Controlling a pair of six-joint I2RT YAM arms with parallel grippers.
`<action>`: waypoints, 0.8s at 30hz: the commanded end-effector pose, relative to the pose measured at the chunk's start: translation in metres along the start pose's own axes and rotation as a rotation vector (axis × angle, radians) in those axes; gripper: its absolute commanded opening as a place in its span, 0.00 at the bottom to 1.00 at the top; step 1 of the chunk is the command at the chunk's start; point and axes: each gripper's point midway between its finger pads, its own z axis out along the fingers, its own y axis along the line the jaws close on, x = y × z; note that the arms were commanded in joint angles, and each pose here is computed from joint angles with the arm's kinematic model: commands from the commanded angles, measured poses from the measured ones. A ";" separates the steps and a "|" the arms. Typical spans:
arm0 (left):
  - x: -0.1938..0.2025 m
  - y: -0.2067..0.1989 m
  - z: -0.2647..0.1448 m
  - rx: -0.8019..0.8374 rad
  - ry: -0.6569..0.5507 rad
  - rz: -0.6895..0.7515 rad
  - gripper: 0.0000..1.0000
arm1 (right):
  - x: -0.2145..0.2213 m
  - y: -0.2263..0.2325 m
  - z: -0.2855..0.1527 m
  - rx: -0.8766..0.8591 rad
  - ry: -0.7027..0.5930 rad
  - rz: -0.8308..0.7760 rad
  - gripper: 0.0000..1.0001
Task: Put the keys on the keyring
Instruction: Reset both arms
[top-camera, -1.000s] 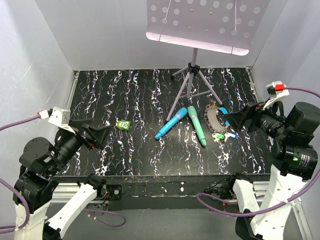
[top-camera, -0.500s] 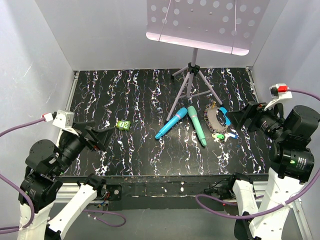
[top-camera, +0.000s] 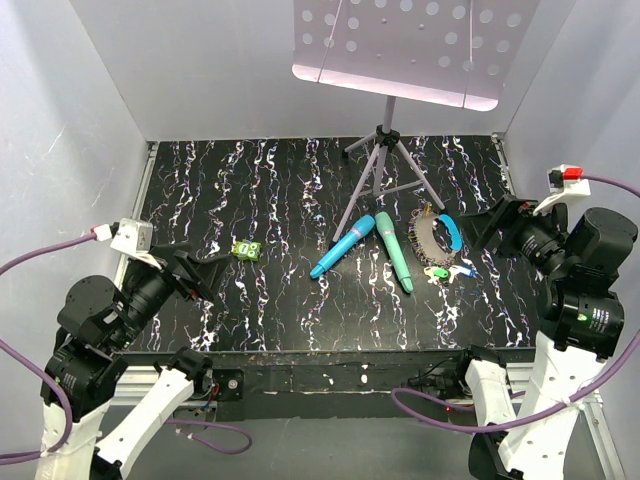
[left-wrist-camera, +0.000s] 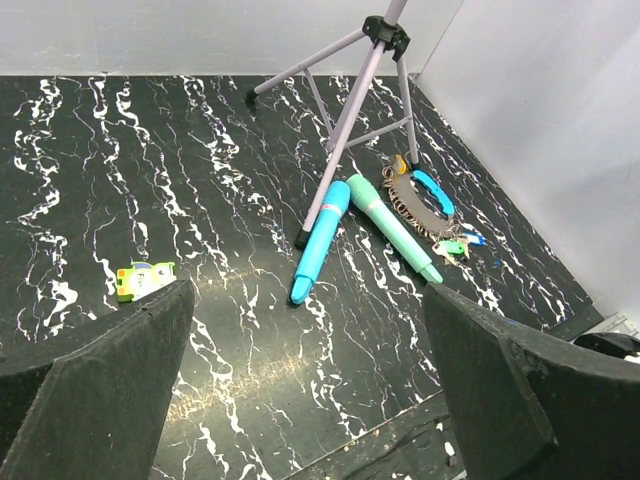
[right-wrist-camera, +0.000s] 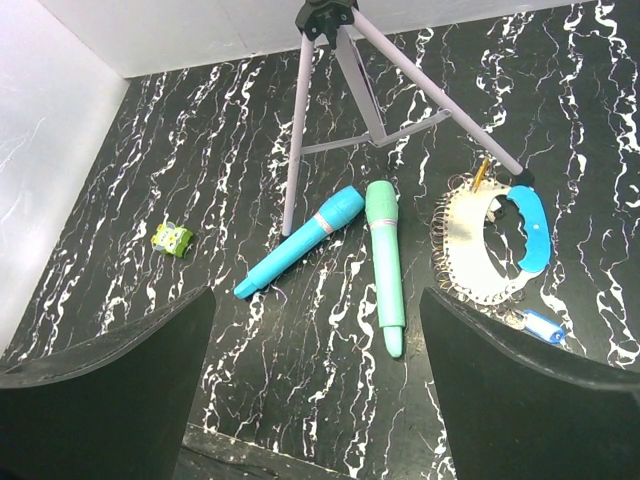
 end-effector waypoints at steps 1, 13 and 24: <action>0.007 0.004 0.006 -0.014 0.017 0.007 0.98 | -0.007 0.001 0.002 -0.012 -0.030 -0.013 0.93; 0.035 -0.030 0.048 0.189 0.039 -0.249 0.98 | 0.028 0.039 0.002 -0.327 0.094 -0.054 0.93; 0.033 0.004 0.026 0.004 0.012 -0.149 0.98 | 0.015 -0.018 0.019 0.000 -0.004 -0.001 0.94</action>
